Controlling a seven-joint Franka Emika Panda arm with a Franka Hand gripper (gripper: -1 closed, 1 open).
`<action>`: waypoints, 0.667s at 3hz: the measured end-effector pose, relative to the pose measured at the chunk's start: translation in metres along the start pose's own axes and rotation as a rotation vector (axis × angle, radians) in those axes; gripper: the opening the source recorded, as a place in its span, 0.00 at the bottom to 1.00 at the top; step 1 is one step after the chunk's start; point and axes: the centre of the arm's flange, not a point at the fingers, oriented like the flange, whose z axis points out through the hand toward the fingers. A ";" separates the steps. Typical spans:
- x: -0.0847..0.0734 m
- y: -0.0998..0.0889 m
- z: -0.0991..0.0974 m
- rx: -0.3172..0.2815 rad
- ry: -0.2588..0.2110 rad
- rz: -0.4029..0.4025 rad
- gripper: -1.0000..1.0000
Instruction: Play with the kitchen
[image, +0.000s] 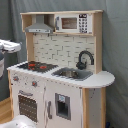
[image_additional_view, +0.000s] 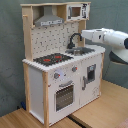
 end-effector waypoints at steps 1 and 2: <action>-0.020 0.003 0.013 -0.006 0.027 -0.019 1.00; -0.042 0.005 0.029 -0.011 0.059 -0.034 1.00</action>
